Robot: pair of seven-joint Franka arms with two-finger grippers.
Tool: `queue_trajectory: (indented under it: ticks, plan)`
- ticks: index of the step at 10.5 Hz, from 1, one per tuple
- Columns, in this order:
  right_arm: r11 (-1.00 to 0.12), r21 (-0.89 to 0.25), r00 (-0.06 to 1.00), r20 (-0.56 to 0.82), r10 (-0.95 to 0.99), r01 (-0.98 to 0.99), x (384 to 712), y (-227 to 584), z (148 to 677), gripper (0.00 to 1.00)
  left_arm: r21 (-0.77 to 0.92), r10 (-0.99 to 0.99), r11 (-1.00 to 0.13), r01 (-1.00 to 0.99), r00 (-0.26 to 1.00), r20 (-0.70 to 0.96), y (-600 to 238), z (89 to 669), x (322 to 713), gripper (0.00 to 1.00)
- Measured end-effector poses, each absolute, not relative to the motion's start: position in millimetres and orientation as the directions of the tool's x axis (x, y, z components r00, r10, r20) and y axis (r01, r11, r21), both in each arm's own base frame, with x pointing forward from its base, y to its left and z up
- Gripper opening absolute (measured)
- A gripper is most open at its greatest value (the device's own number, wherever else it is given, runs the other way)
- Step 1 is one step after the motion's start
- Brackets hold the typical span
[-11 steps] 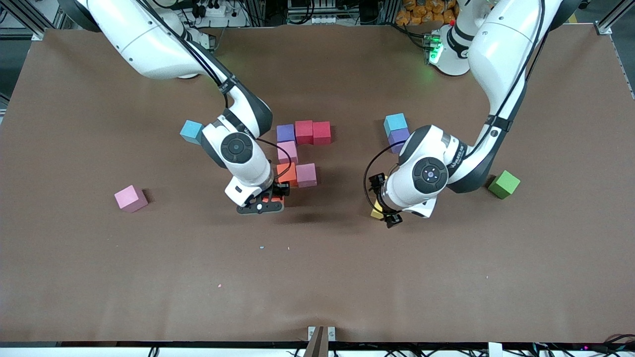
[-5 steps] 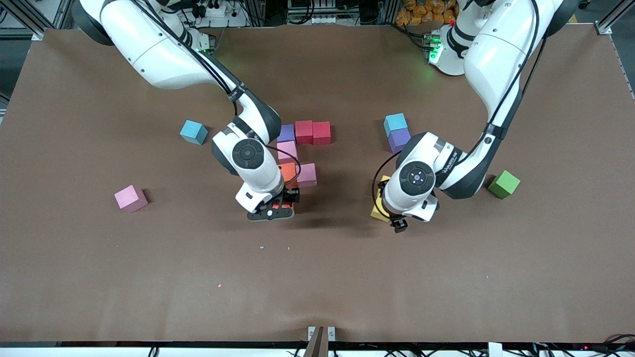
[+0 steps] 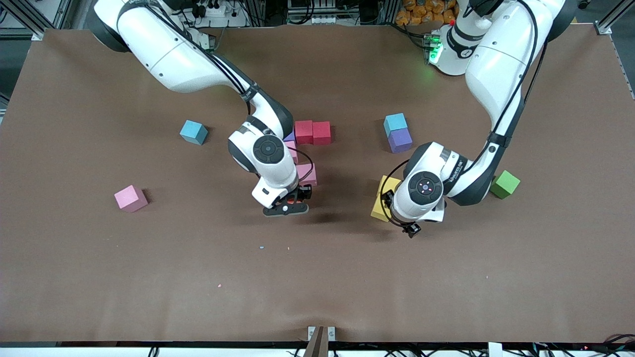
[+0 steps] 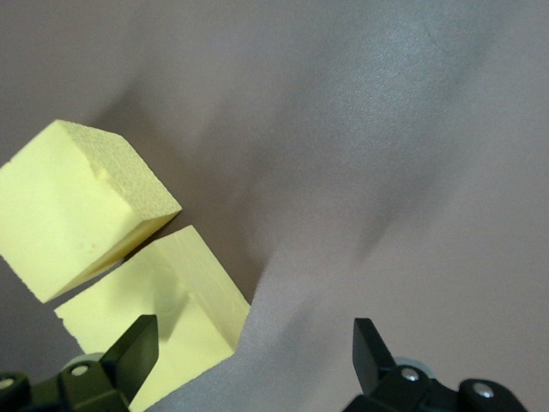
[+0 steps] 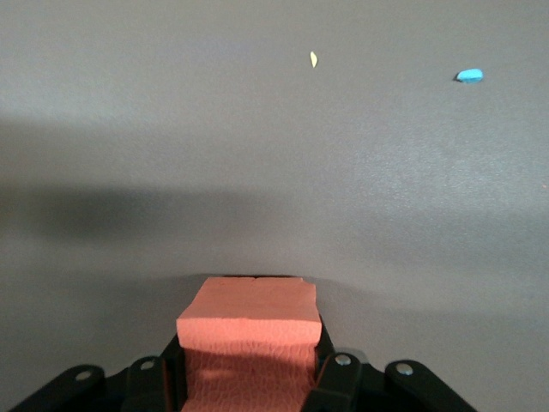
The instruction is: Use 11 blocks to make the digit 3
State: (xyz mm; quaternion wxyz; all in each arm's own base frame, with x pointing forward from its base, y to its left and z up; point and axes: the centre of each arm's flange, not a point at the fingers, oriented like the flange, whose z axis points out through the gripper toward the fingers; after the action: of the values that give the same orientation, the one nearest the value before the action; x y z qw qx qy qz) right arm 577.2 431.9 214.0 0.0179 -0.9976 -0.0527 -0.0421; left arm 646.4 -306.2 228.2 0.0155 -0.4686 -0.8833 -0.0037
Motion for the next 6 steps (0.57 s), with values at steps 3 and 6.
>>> queue_trajectory:
  ticks: [3,6]
  plan:
    - [-0.992,-0.013,0.987,0.093,0.127,0.129,574.3,435.5,208.8,0.54,0.000,0.821,0.571,0.821,-0.571,0.001,-315.7,237.4,650.1,1.00]
    - [-0.991,-0.013,0.987,0.090,0.133,0.134,571.7,438.5,208.7,0.54,-0.040,0.793,0.608,0.793,-0.609,-0.028,-336.7,240.4,642.6,1.00]
